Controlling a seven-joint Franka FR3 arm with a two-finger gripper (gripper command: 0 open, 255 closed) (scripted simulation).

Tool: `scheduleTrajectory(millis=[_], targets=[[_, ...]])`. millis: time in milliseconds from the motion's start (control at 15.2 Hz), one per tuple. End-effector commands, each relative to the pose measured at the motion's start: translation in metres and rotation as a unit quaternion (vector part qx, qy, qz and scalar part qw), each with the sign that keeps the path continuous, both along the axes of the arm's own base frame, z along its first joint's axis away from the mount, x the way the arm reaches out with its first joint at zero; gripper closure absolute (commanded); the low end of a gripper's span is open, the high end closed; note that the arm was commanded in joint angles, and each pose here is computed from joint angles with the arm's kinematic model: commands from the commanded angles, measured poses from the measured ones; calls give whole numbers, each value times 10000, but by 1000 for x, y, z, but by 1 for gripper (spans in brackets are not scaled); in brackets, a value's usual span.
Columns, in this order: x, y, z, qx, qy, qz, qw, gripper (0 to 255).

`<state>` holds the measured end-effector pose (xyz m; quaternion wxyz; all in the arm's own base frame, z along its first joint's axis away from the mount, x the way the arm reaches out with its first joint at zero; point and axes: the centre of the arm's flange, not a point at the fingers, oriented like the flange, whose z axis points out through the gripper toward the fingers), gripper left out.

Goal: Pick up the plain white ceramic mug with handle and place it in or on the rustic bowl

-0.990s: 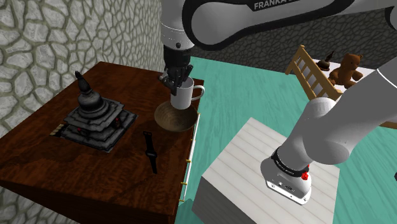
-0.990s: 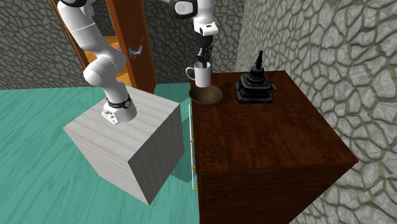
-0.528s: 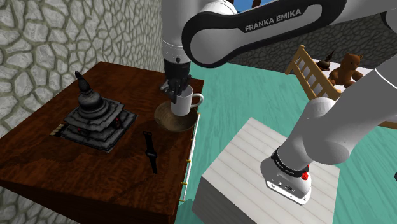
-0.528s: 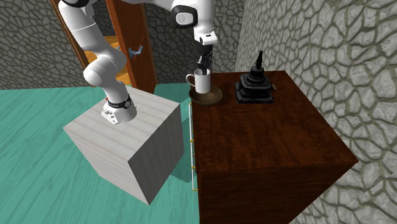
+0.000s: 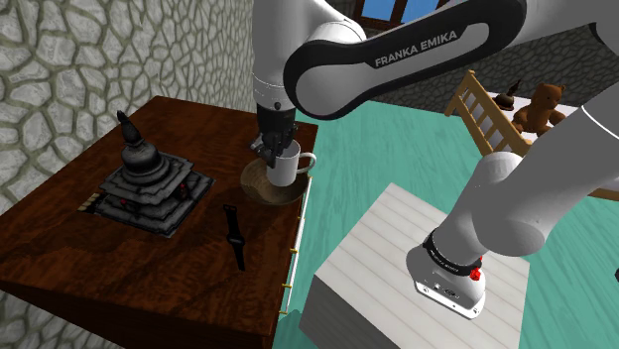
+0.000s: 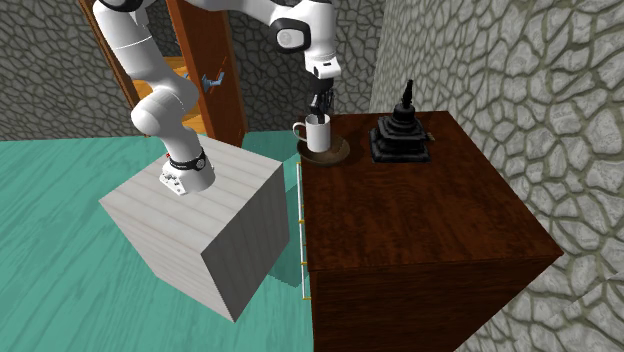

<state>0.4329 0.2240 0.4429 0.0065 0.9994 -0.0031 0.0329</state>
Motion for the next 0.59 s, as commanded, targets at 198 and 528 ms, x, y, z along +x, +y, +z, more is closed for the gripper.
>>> scheduleTrajectory(millis=[198,528], targets=[[0,0,0,1,-1,0,10000,0],[0,0,0,1,-1,0,10000,0]])
